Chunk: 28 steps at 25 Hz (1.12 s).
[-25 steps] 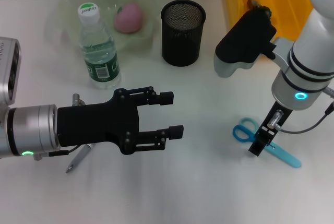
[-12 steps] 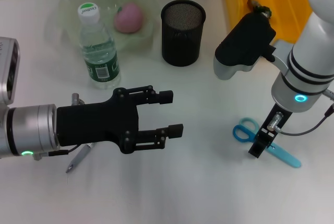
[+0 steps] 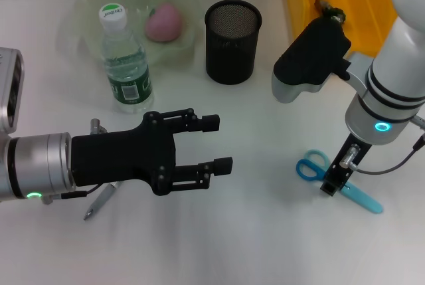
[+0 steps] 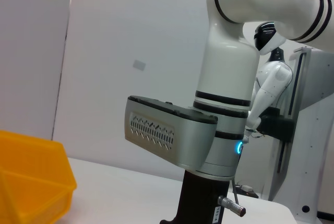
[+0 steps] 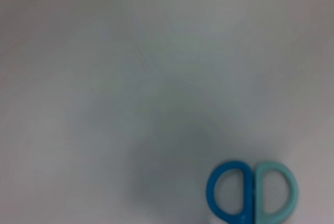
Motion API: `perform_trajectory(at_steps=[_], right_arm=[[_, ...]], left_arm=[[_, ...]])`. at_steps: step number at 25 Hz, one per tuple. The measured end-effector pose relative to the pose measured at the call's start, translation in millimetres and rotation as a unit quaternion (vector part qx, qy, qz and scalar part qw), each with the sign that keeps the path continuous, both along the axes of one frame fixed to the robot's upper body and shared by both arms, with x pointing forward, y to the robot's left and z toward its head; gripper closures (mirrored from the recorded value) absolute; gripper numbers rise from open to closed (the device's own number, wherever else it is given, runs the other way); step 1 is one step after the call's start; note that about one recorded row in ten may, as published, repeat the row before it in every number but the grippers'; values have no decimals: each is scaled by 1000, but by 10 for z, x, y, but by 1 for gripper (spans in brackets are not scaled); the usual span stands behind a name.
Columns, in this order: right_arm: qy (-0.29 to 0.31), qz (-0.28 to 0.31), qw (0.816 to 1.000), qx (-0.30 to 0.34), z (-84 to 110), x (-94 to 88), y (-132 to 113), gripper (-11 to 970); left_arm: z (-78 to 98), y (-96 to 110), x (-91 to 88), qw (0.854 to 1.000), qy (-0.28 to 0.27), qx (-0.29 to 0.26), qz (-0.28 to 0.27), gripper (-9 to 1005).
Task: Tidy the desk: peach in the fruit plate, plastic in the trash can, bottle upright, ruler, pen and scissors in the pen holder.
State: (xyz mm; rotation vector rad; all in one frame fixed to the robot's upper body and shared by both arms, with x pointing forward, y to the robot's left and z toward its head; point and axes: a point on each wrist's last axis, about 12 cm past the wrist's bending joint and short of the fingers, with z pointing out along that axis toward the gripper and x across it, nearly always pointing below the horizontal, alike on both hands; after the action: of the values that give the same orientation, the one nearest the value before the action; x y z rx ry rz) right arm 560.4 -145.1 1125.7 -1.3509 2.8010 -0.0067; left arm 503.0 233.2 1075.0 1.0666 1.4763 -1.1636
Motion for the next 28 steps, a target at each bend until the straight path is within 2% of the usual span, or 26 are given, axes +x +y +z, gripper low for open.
perform_trajectory(at_steps=[7,18,23,28], right_arm=[[3,0,1000,1,-6,-8,1,529],[7,7,1000,-5,-35,-33,10,525],[5,8,1000,-3,-32,-37,13,627],[4,9,1000,-2,-33,-36,13,688]], left_arm=[[0,0,1,1000,0,0,0,281],[8,-8,11,1000,-1,0,-1,280],[9,-9,12,1000,-2,0,-2,280],[13,0,17,1000,-2,-1,1,280]])
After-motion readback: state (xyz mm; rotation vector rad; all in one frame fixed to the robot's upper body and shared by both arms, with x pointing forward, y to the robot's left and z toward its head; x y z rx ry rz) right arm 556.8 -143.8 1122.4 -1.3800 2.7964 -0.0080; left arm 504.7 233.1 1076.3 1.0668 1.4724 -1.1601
